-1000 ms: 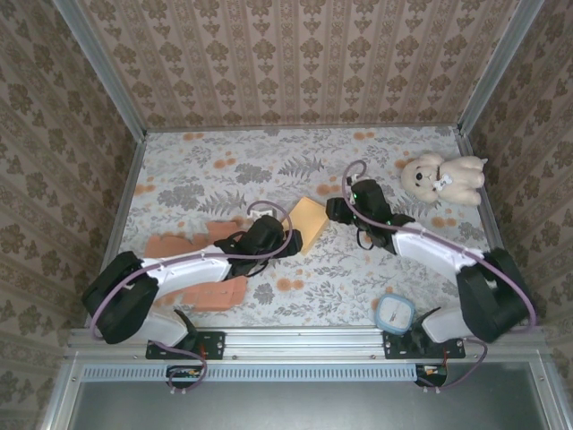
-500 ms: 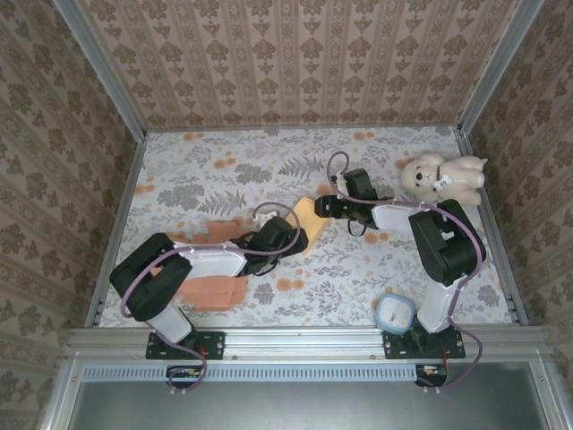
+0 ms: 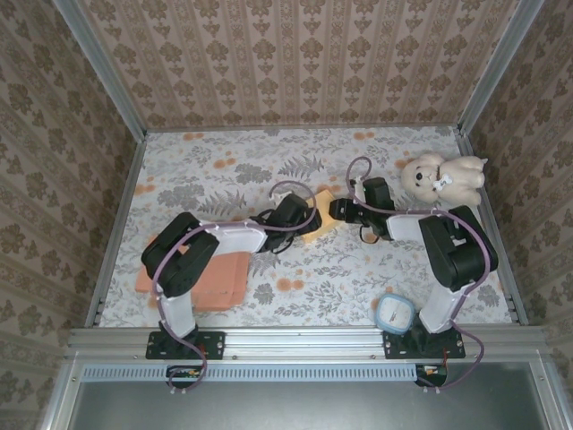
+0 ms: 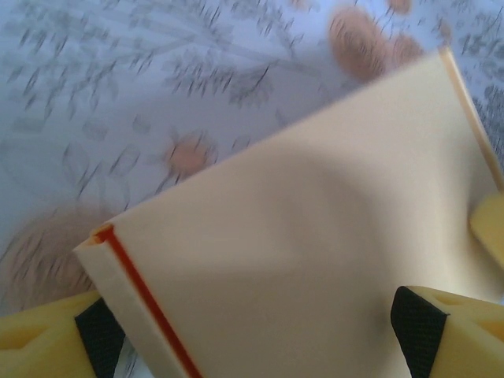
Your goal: Fold the paper box
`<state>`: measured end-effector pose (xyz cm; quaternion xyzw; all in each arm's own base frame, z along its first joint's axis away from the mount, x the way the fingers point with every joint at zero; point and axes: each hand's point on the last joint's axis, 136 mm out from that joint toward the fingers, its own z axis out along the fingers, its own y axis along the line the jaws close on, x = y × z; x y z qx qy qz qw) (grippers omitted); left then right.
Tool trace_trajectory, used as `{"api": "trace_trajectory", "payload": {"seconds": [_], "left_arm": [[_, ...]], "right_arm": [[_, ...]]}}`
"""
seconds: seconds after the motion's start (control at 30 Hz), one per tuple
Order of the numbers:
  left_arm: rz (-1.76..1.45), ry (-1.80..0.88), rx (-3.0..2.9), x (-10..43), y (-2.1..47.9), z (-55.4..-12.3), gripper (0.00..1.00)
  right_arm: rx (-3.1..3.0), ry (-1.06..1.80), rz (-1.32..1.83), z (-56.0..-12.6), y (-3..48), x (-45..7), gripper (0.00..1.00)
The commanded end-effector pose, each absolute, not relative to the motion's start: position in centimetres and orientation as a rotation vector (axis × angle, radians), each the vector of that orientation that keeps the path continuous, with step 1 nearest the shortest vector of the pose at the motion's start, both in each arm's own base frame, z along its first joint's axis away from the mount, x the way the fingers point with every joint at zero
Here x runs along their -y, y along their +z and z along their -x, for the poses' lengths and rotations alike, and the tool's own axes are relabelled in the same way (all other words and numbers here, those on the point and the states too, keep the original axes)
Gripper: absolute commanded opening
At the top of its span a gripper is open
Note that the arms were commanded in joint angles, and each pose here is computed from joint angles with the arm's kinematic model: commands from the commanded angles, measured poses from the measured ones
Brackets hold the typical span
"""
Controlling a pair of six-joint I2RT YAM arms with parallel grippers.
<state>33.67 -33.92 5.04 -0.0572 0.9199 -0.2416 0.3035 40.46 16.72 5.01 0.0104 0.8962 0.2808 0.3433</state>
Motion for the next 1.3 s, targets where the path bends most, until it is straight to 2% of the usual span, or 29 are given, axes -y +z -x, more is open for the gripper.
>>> {"api": "trace_trajectory", "payload": {"seconds": [0.0, 0.3, 0.5, 0.77, 0.87, 1.03, 1.27], "left_arm": [[0.025, -0.702, -2.390, 36.7, 7.0, -36.0, 0.91], [-0.139, -0.742, -2.330, 42.0, 7.5, -40.3, 0.91], [-0.210, -0.762, -2.282, 44.7, 8.2, -42.2, 0.90], [-0.217, -0.714, -2.272, 45.3, 7.3, -43.8, 0.90], [-0.181, -0.696, -2.275, 44.5, 7.4, -43.7, 0.90], [-0.154, -0.624, -2.218, 41.8, 10.7, -43.3, 0.90], [-0.095, -0.524, -2.163, 35.4, 15.6, -39.8, 0.90]], "right_arm": [[-2.225, 0.701, -0.109, -40.8, 7.6, -15.5, 0.52], [-2.097, 0.481, -0.307, -42.4, 9.8, -9.6, 0.53], [-2.080, 0.488, -0.445, -43.9, 8.4, -6.5, 0.53], [-2.053, 0.513, -0.513, -45.2, 7.7, -4.7, 0.53], [-2.036, 0.493, -0.530, -45.3, 8.0, -4.1, 0.53], [-2.018, 0.475, -0.522, -44.6, 9.3, -3.9, 0.54], [-2.044, 0.377, -0.390, -41.0, 12.0, -6.5, 0.54]]}}
